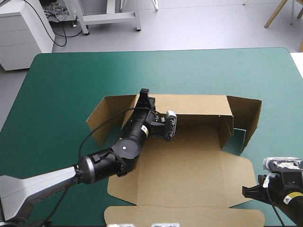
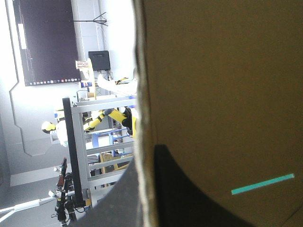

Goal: Fold the box

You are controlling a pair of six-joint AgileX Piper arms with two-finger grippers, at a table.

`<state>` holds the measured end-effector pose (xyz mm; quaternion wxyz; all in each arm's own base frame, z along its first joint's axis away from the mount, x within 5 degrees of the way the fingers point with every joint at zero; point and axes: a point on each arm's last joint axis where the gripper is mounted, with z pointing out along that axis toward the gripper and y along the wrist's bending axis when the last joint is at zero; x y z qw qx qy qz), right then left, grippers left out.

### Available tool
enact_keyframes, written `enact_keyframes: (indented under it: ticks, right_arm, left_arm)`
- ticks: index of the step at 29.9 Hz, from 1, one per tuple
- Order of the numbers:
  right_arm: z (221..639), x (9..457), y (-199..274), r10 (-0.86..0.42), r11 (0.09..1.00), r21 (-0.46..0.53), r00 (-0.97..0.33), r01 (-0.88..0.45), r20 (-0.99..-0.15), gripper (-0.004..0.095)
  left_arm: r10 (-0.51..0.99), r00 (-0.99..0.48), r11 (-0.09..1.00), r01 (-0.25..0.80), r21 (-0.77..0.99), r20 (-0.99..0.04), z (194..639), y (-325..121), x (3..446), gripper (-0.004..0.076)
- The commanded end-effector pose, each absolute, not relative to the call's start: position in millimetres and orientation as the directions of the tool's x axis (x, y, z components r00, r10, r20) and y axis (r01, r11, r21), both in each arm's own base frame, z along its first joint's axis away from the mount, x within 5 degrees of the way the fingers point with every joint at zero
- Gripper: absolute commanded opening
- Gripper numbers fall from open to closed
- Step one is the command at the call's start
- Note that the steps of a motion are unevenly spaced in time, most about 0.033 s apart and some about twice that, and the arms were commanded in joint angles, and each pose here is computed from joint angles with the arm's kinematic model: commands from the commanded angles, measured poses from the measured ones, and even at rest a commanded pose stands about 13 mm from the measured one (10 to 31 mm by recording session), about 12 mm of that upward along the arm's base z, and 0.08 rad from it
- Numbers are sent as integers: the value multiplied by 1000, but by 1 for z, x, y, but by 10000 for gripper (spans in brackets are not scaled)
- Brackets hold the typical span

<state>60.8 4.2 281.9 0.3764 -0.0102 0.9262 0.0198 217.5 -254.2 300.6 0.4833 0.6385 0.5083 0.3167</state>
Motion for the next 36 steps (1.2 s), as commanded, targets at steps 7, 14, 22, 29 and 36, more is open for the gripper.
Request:
enact_keyframes:
  ticks: [7, 14, 22, 29, 36]
  right_arm:
    - [292, 66, 4, -3, 999, 24, -668, -30, -744, 713]
    - [292, 66, 4, 27, 999, 46, -663, -12, -748, 646]
    - [345, 88, 2, 116, 993, 112, -549, 40, -828, 576]
    - [403, 160, -5, 107, 994, 81, -549, 71, -829, 576]
    - [428, 255, -8, 95, 995, 80, -631, 53, -770, 576]
  left_arm:
    - [957, 264, 34, 298, 954, -117, 320, -248, 215, -10]
    - [957, 264, 34, 298, 954, -117, 320, -248, 215, -10]
    - [958, 263, 35, 300, 953, -118, 320, -248, 215, -10]
    - [958, 250, 52, 323, 945, -139, 318, -248, 214, -10]
    - [958, 248, 55, 327, 944, -142, 318, -247, 214, -10]
